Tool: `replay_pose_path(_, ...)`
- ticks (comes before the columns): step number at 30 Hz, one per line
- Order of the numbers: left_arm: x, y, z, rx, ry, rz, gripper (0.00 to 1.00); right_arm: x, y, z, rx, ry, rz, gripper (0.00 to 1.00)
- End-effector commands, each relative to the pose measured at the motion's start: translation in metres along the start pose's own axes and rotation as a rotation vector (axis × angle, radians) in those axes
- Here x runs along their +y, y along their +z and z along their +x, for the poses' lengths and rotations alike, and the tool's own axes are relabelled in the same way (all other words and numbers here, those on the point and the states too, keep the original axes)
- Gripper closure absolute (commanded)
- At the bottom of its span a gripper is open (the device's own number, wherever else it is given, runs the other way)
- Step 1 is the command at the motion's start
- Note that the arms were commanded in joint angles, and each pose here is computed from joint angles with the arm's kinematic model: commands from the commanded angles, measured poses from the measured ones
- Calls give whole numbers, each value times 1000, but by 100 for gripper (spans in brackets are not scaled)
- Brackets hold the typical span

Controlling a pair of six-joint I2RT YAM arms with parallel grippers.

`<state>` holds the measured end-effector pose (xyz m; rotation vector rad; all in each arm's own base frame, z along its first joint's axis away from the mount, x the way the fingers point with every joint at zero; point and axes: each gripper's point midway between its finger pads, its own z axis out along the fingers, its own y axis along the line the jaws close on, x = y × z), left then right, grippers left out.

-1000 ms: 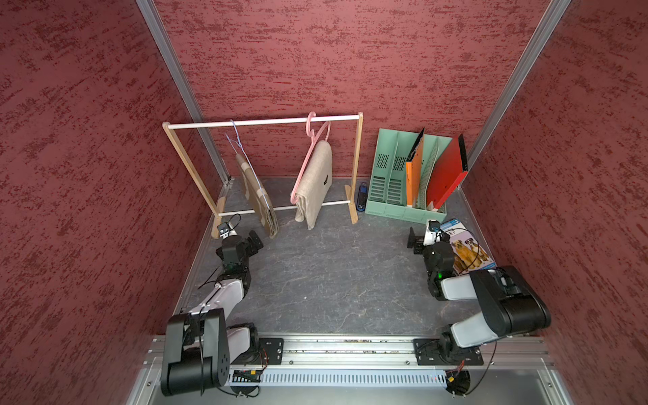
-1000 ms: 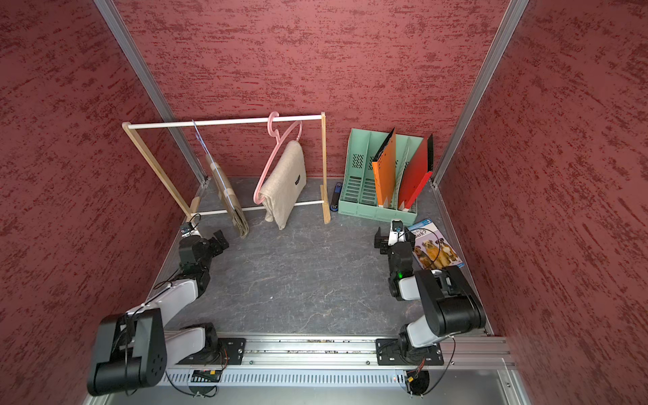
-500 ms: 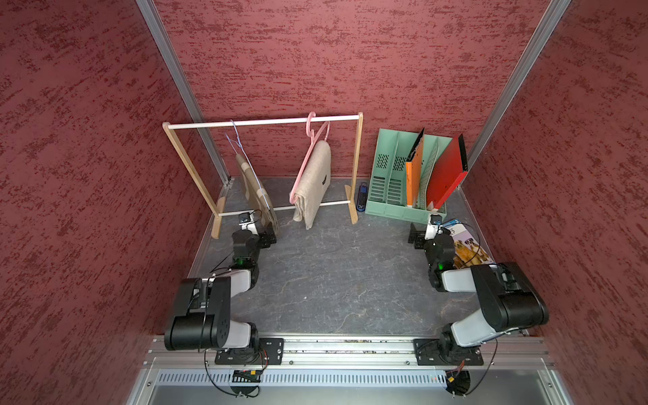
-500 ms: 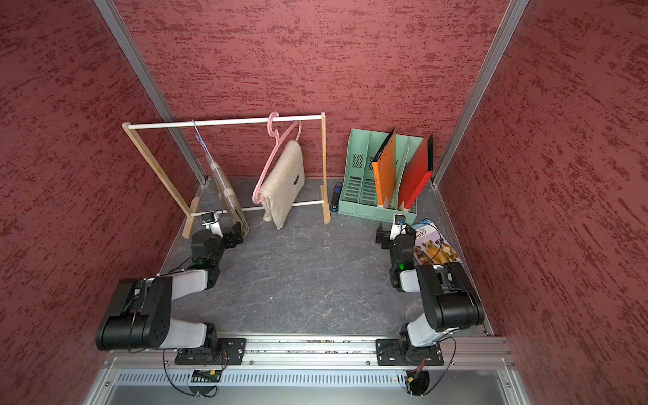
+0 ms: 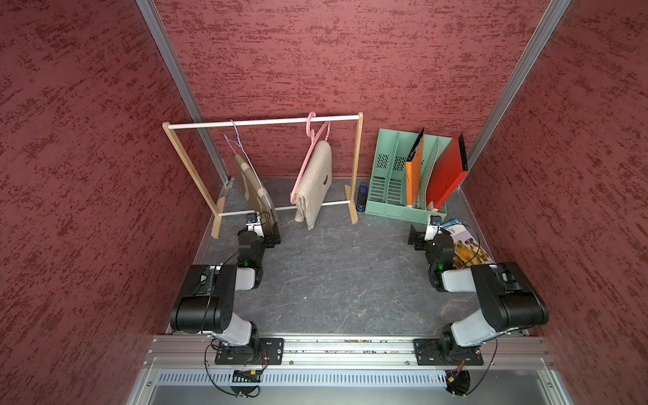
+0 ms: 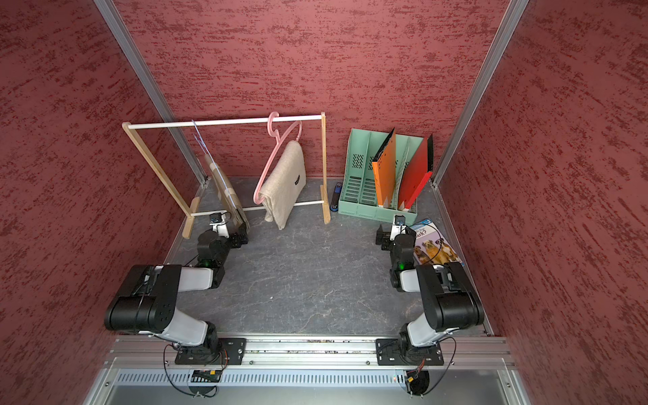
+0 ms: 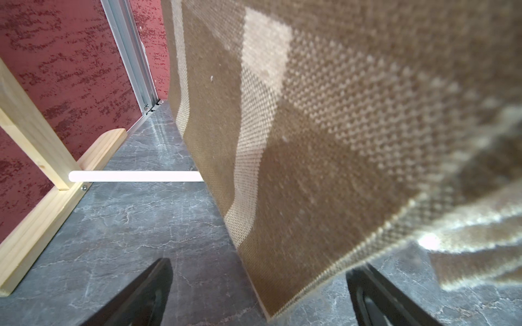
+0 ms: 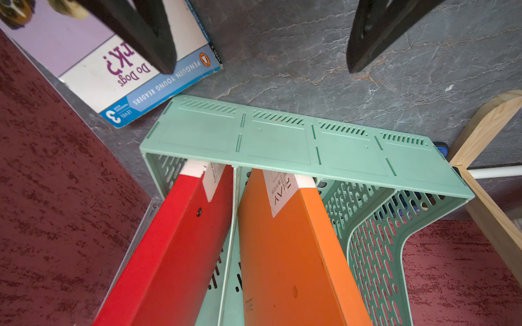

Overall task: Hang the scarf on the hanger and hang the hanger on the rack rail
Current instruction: Reset both arms

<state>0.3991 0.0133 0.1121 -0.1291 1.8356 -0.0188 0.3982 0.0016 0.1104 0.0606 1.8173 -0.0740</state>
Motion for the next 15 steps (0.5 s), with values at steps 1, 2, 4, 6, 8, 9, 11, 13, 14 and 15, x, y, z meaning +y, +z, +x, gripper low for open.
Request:
replay_pose_path(1, 1, -1, -5, -24, 1, 0, 0, -2, 1, -9, -26, 15, 1, 1)
replay_pose_path(2, 1, -1, -5, -26, 3, 0, 0, -2, 1, -9, -26, 14, 0, 1)
replay_pose_path(4, 1, -1, -5, -26, 3, -2, 0, -2, 1, -9, -26, 14, 0, 1)
replay_pose_path(6, 1, -1, -5, -24, 3, -2, 0, -2, 1, -9, -26, 14, 0, 2)
replay_pose_path(8, 1, -1, -5, -25, 2, 1, 0, -1, 2, -9, -21, 14, -3, 1)
replay_pose_path(9, 1, -1, -6, -26, 2, 0, 0, -1, 2, -9, -20, 14, -3, 2)
replay_pose_path(11, 1, -1, -5, -25, 2, -2, 0, -1, 2, -8, -19, 14, -3, 1)
replay_pose_path(13, 1, -1, -6, -27, 3, -1, 0, -1, 2, -9, -21, 15, -3, 2)
replay_pose_path(14, 0, -1, -5, -27, 3, 2, 0, -1, 1, -9, -23, 15, -2, 1)
replay_pose_path(15, 1, -1, -6, -29, 3, 0, 0, -2, 1, -9, -25, 15, -2, 1)
